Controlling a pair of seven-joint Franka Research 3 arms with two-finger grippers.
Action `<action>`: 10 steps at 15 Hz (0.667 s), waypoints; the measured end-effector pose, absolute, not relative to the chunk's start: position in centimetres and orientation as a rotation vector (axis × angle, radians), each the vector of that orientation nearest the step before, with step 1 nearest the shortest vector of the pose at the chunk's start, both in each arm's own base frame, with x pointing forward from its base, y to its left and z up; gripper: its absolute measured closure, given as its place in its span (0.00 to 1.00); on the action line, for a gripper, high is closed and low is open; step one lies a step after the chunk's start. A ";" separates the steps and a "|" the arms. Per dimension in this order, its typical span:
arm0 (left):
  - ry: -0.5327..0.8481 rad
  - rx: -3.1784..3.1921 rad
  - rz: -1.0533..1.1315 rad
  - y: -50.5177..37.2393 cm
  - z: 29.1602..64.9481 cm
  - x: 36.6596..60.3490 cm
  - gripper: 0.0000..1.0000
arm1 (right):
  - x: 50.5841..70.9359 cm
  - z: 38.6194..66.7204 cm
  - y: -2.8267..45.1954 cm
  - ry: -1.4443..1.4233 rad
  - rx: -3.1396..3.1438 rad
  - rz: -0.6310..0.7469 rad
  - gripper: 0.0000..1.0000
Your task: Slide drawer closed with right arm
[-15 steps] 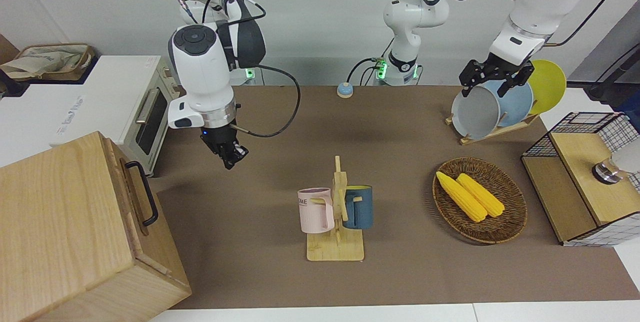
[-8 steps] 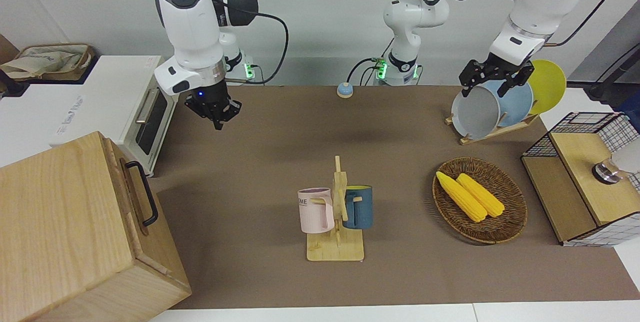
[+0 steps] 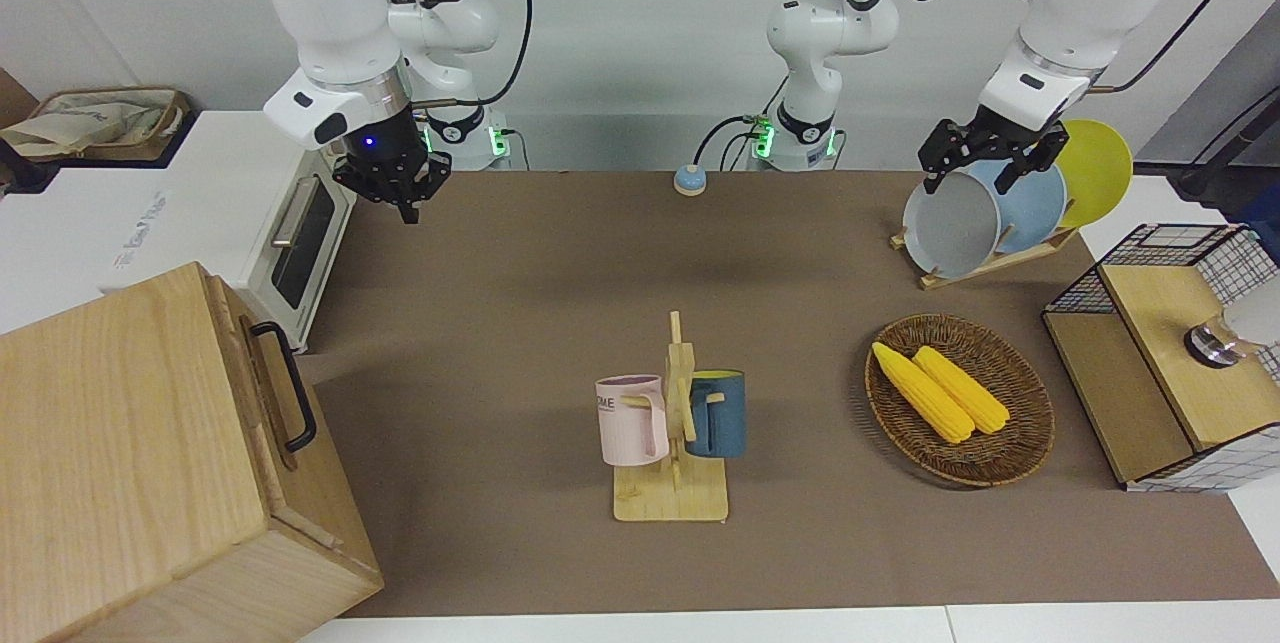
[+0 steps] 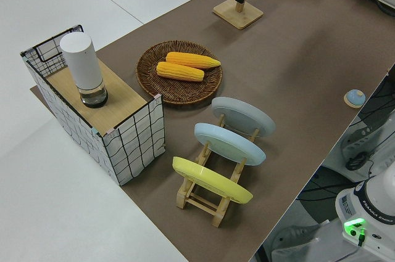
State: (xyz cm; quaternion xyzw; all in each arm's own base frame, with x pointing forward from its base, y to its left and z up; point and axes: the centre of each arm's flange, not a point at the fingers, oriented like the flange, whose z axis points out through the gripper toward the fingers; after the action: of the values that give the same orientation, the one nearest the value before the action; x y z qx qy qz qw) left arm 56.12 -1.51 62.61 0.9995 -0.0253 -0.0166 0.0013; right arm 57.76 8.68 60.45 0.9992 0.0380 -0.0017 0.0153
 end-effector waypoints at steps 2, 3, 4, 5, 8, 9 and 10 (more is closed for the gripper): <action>-0.079 3.138 -0.052 -1.5 62.6 56.1 0.00 | 57.8 60.3 8.4 0.123 3.110 -0.010 0.88; -0.079 3.138 -0.052 -1.5 62.6 56.1 0.00 | 57.8 60.3 8.4 0.121 3.111 -0.011 0.81; -0.079 3.138 -0.052 -1.5 62.6 56.1 0.00 | 57.8 60.3 8.3 0.119 3.112 -0.011 0.68; -0.079 3.138 -0.052 -1.5 62.6 56.1 0.00 | 57.8 60.3 8.1 0.114 3.113 -0.012 0.58; -0.079 3.138 -0.052 -1.5 62.6 56.1 0.00 | 57.9 60.3 7.9 0.108 3.116 -0.010 0.31; -0.079 3.138 -0.052 -1.5 62.6 56.1 0.00 | 57.9 60.4 7.9 0.108 3.117 -0.007 0.21; -0.079 3.138 -0.052 -1.5 62.6 56.1 0.00 | 57.9 60.5 7.9 0.109 3.117 -0.005 0.11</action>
State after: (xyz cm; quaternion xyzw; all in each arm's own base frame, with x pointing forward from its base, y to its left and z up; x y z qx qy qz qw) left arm 56.12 -1.51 62.61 0.9995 -0.0253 -0.0166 0.0013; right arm 57.91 7.88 60.50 0.9993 0.0348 -0.0016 0.0113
